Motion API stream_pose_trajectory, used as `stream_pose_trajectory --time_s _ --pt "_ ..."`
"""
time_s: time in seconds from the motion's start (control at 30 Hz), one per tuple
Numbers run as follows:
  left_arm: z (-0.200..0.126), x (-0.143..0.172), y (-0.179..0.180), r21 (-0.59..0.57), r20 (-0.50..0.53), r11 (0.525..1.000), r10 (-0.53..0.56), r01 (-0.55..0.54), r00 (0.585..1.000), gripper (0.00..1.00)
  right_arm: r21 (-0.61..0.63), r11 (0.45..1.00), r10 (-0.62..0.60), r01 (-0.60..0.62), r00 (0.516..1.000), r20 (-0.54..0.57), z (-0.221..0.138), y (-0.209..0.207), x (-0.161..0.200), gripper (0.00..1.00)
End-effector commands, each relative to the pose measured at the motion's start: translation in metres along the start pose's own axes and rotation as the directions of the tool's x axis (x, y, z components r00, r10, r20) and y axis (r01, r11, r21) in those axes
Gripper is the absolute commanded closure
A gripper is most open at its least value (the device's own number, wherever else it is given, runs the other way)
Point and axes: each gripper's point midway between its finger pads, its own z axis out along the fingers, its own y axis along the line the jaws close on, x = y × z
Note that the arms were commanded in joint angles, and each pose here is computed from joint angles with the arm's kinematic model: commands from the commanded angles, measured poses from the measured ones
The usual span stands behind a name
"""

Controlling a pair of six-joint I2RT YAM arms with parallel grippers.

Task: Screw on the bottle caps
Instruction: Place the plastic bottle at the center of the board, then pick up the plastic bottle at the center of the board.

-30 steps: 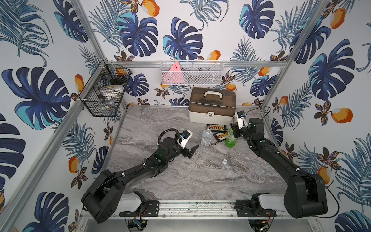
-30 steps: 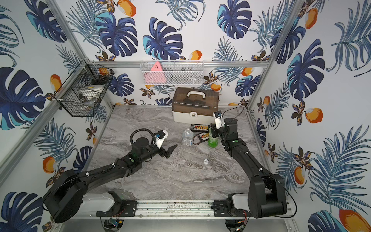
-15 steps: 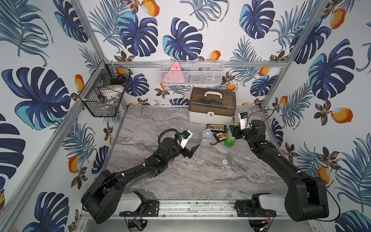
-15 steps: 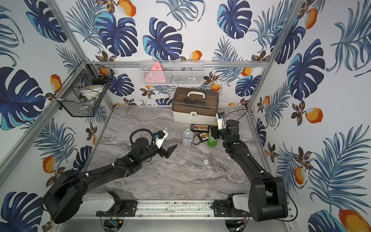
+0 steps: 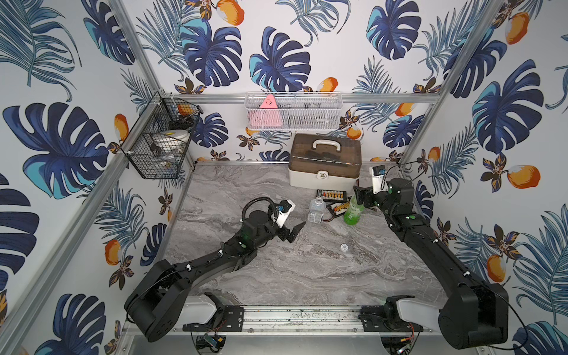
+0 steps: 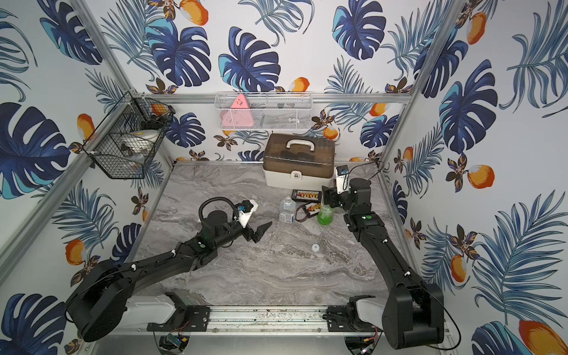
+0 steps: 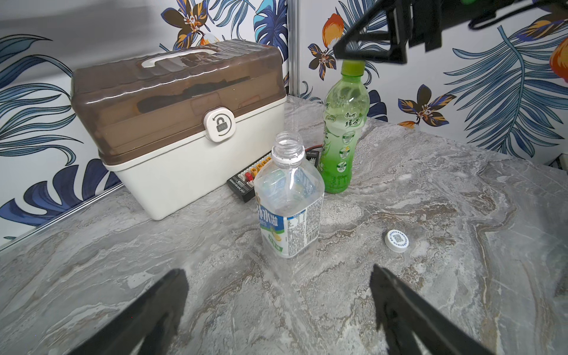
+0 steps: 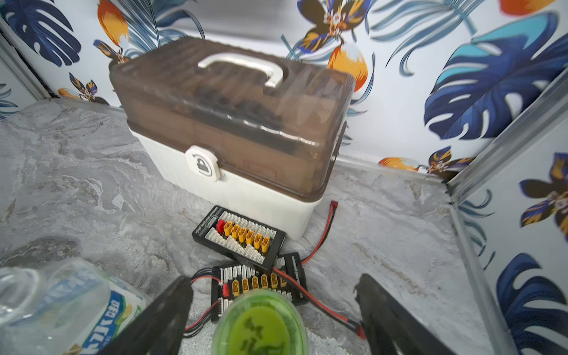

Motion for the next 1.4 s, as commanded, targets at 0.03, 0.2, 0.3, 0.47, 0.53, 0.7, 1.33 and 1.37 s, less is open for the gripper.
stream_pose_trajectory --time_s 0.03,0.2,0.3,0.47,0.53,0.7,1.33,1.37 --pt "0.003 -0.010 -0.003 0.026 0.056 1.000 0.010 -0.011 0.998 0.01 -0.101 0.991 -0.088 0.084 0.996 -0.029 -0.024 0.024 -0.022 0.15" --pt "-0.002 -0.012 0.007 0.011 0.131 1.000 -0.018 0.016 0.991 0.01 -0.328 0.942 -0.107 0.073 0.991 -0.086 -0.036 0.093 -0.031 0.18" --pt "-0.003 -0.009 0.015 0.021 0.144 0.999 -0.040 0.038 0.989 0.01 -0.430 0.900 -0.125 0.067 0.986 -0.109 -0.034 0.127 -0.022 0.20" --pt "-0.001 -0.005 0.016 0.055 0.137 0.997 -0.057 0.050 0.989 0.01 -0.485 0.870 -0.186 0.092 0.971 -0.149 -0.013 0.159 -0.002 0.24" --pt "-0.001 -0.004 0.014 0.070 0.140 0.996 -0.063 0.054 0.988 0.01 -0.495 0.862 -0.206 0.107 0.967 -0.150 -0.004 0.171 0.003 0.25" --pt "0.002 0.001 0.013 0.088 0.125 0.995 -0.064 0.053 0.990 0.01 -0.502 0.859 -0.202 0.103 0.968 -0.147 0.021 0.187 0.011 0.30" --pt "0.006 0.011 -0.014 0.293 0.147 0.956 -0.040 -0.004 0.988 0.04 -0.598 0.778 -0.312 0.191 0.944 -0.105 0.029 0.209 0.046 0.81" --pt "0.006 0.011 -0.017 0.315 0.158 0.949 -0.034 -0.018 0.987 0.05 -0.616 0.761 -0.315 0.205 0.946 -0.074 0.022 0.212 0.040 0.82"
